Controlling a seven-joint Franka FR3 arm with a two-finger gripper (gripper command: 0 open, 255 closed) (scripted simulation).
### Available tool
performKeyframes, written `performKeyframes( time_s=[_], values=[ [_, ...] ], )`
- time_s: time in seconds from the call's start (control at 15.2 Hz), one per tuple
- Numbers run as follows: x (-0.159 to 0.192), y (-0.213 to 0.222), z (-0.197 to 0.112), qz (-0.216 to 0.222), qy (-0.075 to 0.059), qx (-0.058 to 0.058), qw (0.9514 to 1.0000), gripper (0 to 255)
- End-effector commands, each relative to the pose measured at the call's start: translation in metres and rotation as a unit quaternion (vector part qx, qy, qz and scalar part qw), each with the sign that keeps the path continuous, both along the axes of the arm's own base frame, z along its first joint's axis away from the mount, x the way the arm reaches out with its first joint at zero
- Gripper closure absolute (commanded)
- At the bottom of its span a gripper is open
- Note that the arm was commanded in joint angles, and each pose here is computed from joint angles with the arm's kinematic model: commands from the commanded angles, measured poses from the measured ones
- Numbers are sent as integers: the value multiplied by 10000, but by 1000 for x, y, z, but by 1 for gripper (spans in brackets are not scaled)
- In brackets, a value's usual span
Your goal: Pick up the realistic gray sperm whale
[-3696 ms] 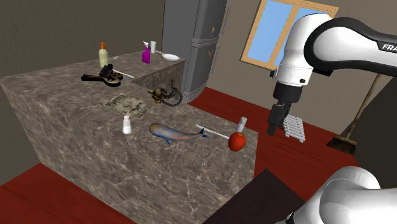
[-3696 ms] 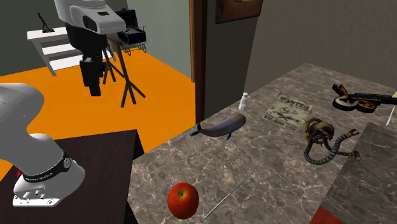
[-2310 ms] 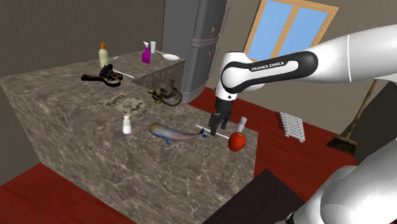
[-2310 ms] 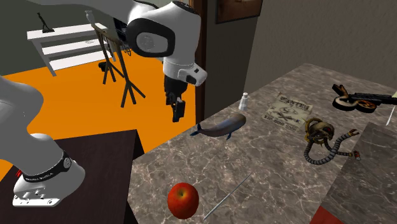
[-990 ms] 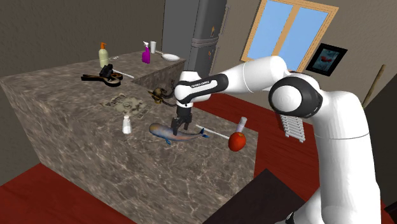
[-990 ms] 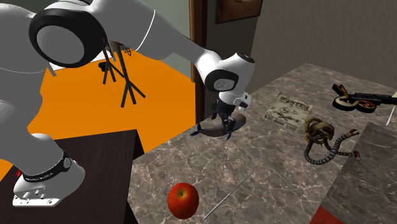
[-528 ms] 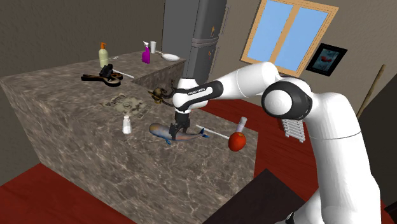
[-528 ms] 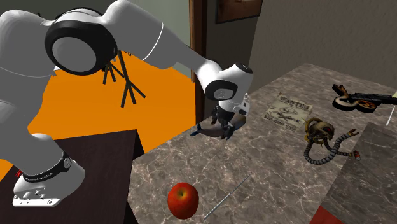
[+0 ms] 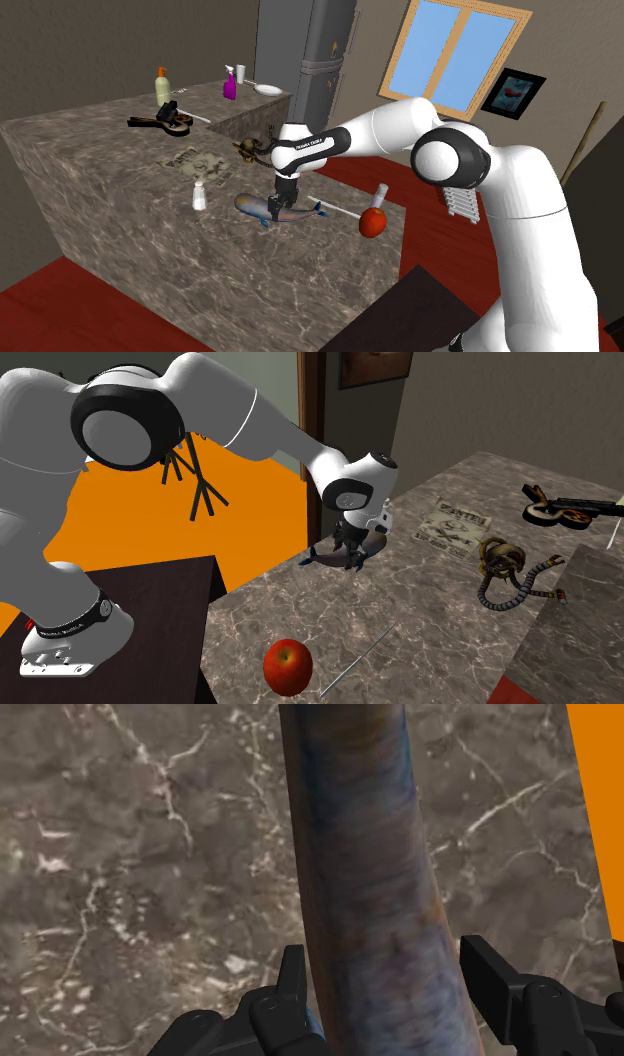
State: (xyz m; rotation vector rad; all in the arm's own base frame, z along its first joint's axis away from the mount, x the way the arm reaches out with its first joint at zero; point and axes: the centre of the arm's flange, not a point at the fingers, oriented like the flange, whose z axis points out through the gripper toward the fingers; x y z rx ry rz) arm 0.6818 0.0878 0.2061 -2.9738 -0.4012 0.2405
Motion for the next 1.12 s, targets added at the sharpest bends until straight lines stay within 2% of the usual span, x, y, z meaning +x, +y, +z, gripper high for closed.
performKeyframes(
  time_s=[0.0, 0.13, 1.06],
  values=[
    [0, 0, -1, -1, 0, 0, 10000, 255],
    [0, 0, -1, -1, 0, 0, 10000, 255],
    [0, 0, 73, -1, 0, 0, 10000, 255]
  ],
)
